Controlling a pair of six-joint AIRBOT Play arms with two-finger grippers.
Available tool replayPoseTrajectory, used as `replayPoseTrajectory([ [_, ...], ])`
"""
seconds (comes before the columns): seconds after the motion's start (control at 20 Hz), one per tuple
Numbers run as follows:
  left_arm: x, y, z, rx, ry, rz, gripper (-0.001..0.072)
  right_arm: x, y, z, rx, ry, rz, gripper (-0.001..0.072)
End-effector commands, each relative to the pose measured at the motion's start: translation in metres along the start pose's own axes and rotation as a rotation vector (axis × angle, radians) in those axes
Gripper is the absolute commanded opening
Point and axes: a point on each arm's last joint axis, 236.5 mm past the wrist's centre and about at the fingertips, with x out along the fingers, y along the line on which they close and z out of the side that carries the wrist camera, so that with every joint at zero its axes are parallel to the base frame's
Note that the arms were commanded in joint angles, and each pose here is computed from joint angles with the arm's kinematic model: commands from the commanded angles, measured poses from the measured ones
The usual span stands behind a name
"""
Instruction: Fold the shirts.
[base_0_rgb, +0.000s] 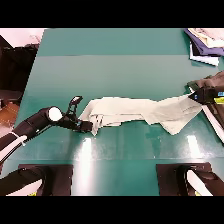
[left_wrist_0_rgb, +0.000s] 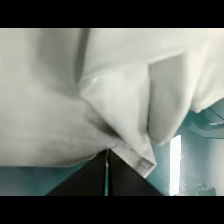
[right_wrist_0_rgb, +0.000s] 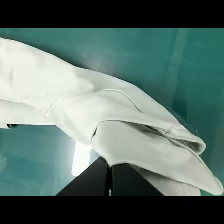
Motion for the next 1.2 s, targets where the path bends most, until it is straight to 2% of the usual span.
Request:
replayPoseTrajectory([
  [0.0,0.000,0.001,0.003,0.008,-0.006,0.015,0.0023,0.000,0.001,-0.004,0.000,0.019,0.003,0.0013],
  [0.2,-0.029,-0.010,0.021,0.119,-0.012,0.053,0.0022,0.000,0.002,-0.012,0.000,0.050,0.008,0.0013],
  [0.4,-0.089,0.005,0.052,0.241,-0.131,0.186,0.0022,-0.002,0.003,-0.027,-0.001,0.113,0.012,0.0013],
  [0.7,-0.156,0.077,0.067,0.083,-0.250,0.268,0.0022,-0.004,0.008,-0.040,0.000,0.170,0.033,0.0013],
  [0.9,-0.168,0.089,0.070,0.009,-0.283,0.191,0.0022,-0.006,0.010,-0.051,0.000,0.218,0.042,0.0019],
  [0.95,-0.171,0.088,0.073,-0.006,-0.298,0.163,0.0022,-0.007,0.010,-0.055,0.000,0.235,0.044,0.0075],
  [1.0,-0.174,0.086,0.076,-0.010,-0.313,0.138,0.0022,-0.008,0.011,-0.060,0.000,0.255,0.048,0.0304],
  [1.05,-0.179,0.084,0.079,-0.009,-0.329,0.123,0.0022,-0.007,0.011,-0.065,0.003,0.266,0.050,0.0412],
  [1.15,-0.189,0.081,0.085,-0.003,-0.348,0.122,0.0023,0.000,0.005,-0.079,0.016,0.258,0.026,0.0413],
])
